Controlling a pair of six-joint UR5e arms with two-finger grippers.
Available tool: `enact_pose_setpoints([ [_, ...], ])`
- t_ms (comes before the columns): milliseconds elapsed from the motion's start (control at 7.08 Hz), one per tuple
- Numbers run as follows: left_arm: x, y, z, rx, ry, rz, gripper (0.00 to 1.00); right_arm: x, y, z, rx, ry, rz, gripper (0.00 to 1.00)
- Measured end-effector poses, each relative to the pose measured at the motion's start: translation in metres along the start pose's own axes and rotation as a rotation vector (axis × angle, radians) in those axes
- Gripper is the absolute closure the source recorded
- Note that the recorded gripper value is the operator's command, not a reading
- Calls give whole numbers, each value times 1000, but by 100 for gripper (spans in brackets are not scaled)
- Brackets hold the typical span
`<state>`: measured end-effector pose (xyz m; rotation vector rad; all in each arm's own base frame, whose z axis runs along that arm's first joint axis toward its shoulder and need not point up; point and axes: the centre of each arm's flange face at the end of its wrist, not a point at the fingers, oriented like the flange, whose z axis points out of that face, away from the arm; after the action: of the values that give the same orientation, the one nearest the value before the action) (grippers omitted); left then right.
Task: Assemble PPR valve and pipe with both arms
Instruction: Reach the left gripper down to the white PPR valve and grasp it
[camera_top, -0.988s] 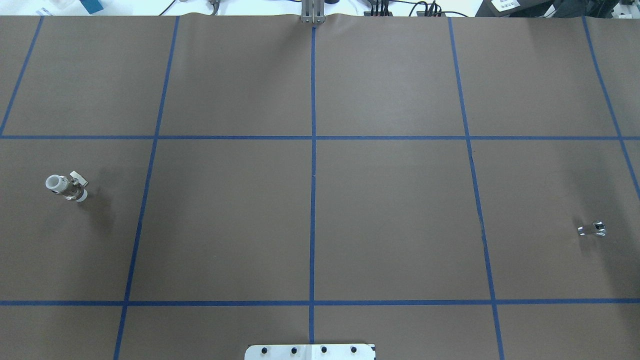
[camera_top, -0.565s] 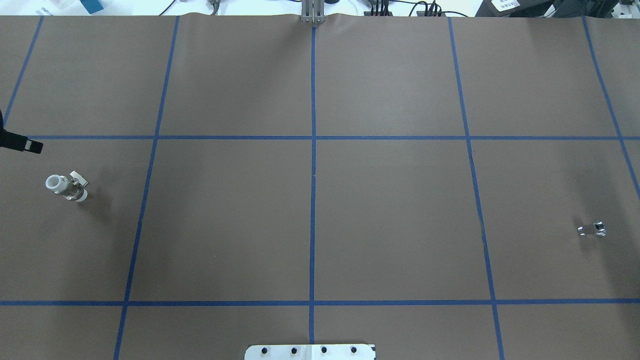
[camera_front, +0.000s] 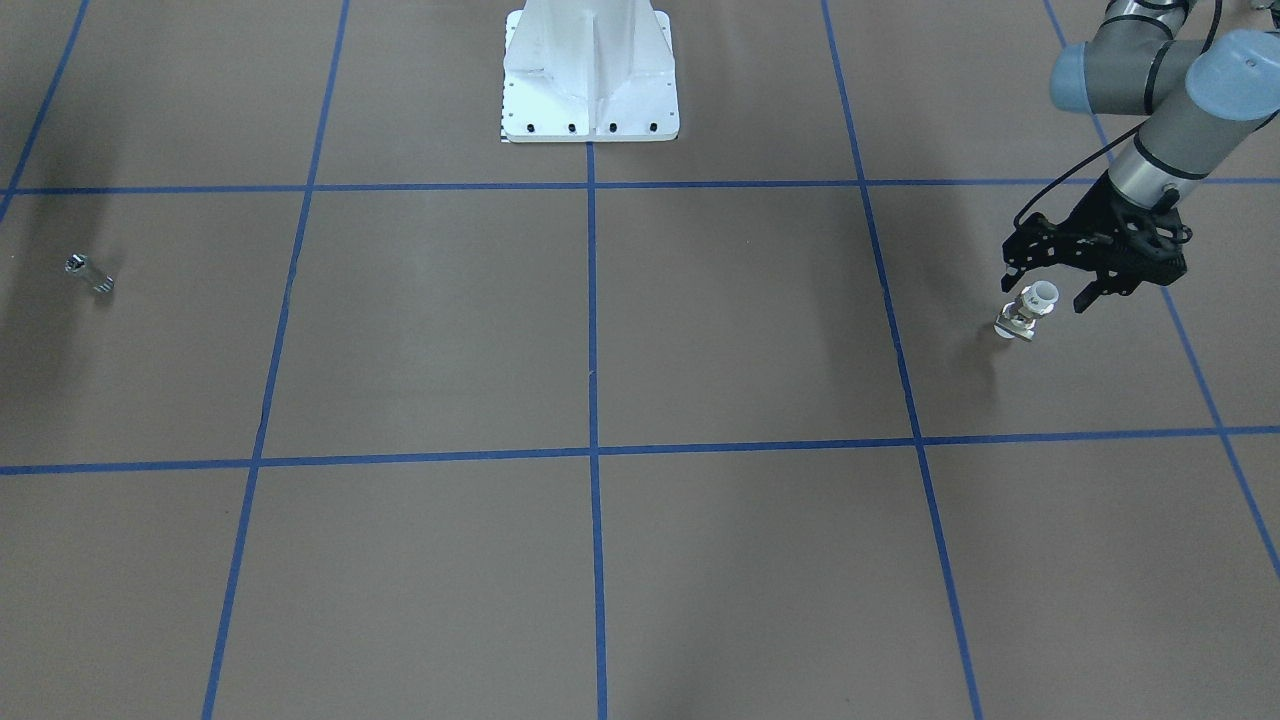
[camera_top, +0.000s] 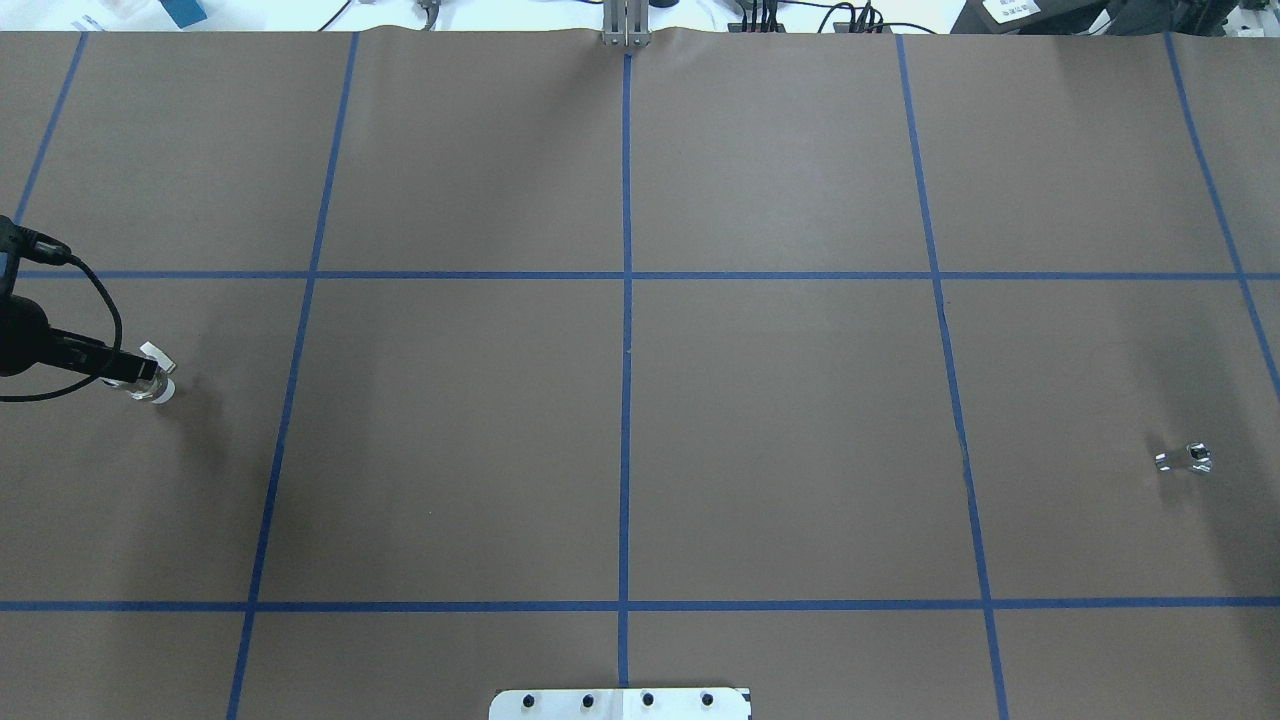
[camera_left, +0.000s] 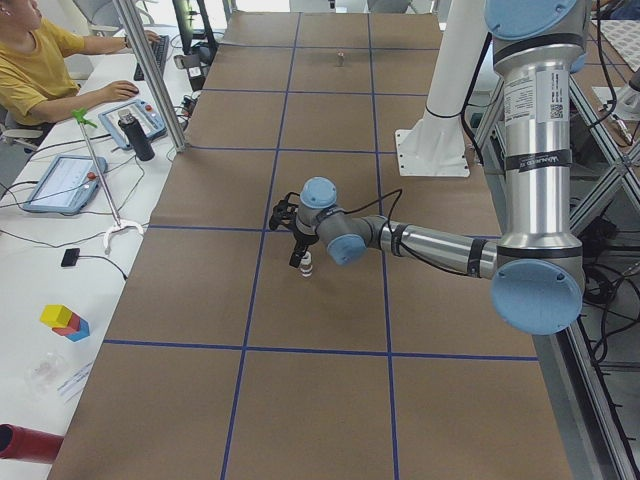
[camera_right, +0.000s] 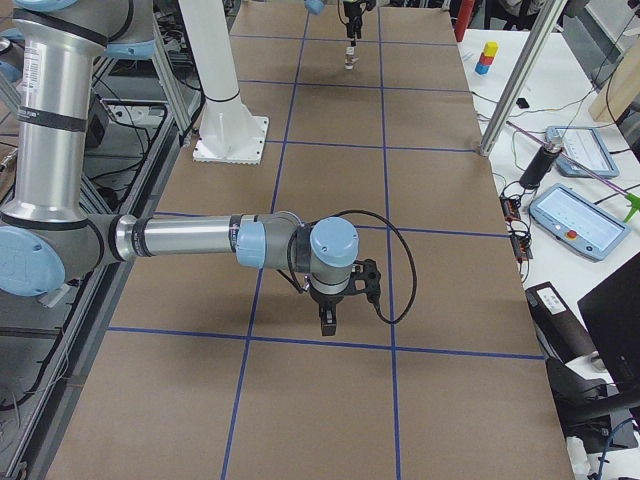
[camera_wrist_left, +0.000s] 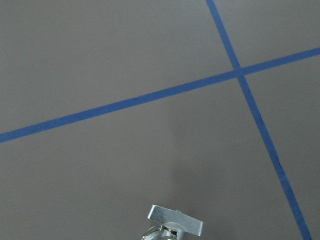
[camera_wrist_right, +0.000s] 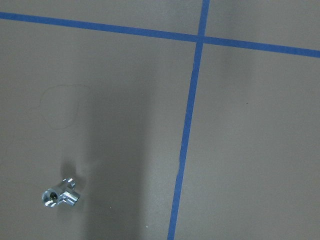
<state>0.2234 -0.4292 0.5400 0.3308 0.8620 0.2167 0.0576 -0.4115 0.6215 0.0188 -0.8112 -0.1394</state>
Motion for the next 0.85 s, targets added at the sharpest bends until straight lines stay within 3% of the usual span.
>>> enact_pose_setpoints([
  [282,-2,7,12,-19,-20,7,13,0,0,0,0,0,0,0],
  [565,-1,9,18,-29,-22,11,14,0,0,0,-1,0,-1,0],
  [847,-1,8,19,-30,-22,12,30,-1,0,0,0,-2,-1,0],
])
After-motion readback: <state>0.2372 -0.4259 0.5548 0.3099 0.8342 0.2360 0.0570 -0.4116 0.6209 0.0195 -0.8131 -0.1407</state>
